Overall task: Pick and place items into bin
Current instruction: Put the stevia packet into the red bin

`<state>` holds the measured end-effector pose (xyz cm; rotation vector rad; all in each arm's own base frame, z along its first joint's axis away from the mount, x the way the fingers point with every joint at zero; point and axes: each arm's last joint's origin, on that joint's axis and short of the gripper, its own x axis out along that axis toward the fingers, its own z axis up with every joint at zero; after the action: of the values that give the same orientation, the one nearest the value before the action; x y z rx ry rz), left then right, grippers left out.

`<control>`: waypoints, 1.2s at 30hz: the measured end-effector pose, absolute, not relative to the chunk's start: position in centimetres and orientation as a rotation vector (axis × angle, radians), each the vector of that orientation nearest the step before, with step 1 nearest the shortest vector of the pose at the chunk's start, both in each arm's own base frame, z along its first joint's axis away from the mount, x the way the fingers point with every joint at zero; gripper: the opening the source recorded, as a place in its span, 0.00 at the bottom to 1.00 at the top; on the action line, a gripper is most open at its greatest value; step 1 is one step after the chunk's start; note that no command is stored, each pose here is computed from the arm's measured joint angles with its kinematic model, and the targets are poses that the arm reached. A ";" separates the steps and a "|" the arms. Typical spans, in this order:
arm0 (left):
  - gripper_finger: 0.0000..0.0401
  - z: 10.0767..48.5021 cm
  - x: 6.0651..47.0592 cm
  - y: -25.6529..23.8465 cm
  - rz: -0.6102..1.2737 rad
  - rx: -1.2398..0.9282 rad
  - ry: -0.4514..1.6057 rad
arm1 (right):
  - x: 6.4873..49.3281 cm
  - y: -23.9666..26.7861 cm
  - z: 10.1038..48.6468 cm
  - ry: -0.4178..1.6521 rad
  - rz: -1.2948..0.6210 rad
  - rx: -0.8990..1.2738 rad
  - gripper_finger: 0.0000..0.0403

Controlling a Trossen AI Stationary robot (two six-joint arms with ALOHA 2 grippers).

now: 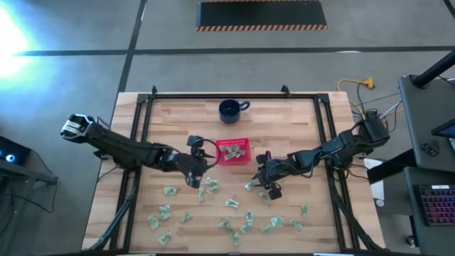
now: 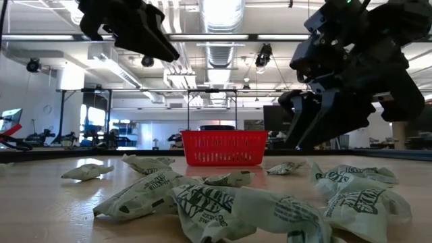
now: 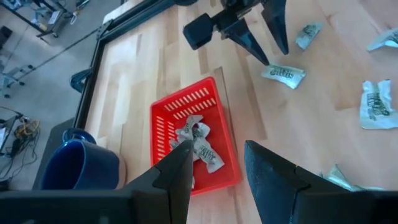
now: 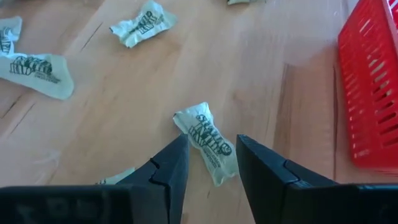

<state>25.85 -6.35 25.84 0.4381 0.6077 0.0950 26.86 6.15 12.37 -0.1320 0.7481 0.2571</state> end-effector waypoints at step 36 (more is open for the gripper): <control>0.32 25.7 25.8 -6.6 0.093 0.411 0.609 | 27.1 5.9 11.0 0.776 0.243 -0.185 0.30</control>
<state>25.80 -6.57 25.71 0.4114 0.6087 0.0934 27.05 5.91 11.02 -0.1847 0.7757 0.2433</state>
